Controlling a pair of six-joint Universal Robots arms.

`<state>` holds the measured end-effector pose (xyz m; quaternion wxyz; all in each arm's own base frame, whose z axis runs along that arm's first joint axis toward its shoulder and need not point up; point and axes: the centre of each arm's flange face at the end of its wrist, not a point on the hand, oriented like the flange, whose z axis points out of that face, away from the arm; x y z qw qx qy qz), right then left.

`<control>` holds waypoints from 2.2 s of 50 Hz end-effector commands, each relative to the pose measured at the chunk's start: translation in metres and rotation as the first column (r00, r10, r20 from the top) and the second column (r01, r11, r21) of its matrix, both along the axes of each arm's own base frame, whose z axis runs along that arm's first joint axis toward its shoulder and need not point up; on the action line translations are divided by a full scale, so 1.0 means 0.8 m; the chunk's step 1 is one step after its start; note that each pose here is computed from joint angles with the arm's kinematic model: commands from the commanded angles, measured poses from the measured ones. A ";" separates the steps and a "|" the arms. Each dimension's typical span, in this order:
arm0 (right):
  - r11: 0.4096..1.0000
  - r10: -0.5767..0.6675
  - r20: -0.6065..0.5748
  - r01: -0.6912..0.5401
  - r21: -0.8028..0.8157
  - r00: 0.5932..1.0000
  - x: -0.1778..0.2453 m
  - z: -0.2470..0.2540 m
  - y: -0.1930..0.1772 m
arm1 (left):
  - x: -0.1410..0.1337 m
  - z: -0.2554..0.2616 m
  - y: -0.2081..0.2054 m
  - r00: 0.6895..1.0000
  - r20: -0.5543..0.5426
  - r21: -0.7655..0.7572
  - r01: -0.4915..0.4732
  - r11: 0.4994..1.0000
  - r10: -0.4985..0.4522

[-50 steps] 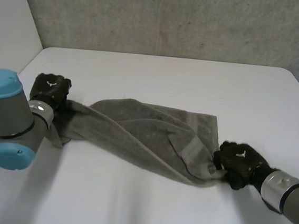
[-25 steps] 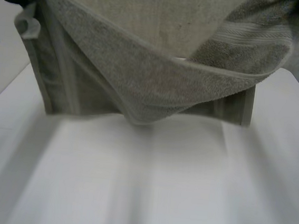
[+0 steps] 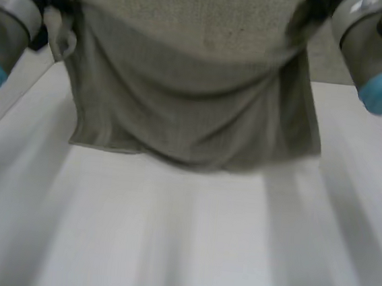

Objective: Fold the towel.

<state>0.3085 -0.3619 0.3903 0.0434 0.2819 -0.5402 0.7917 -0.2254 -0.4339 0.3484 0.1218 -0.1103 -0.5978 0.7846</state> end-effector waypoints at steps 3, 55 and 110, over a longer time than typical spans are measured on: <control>0.962 0.151 0.326 -0.063 -0.265 0.933 -0.005 0.099 0.023 | 0.014 0.146 0.005 0.977 -0.214 -0.501 -0.128 0.856 0.020; 0.604 -0.197 0.185 -0.029 0.796 0.963 -0.226 -0.261 -0.003 | 0.048 -0.224 0.198 0.984 0.045 0.546 0.119 0.829 -0.171; 0.603 -0.024 0.170 -0.121 0.788 0.985 -0.157 -0.259 0.005 | 0.104 -0.265 0.130 0.999 0.016 0.600 0.031 0.799 -0.050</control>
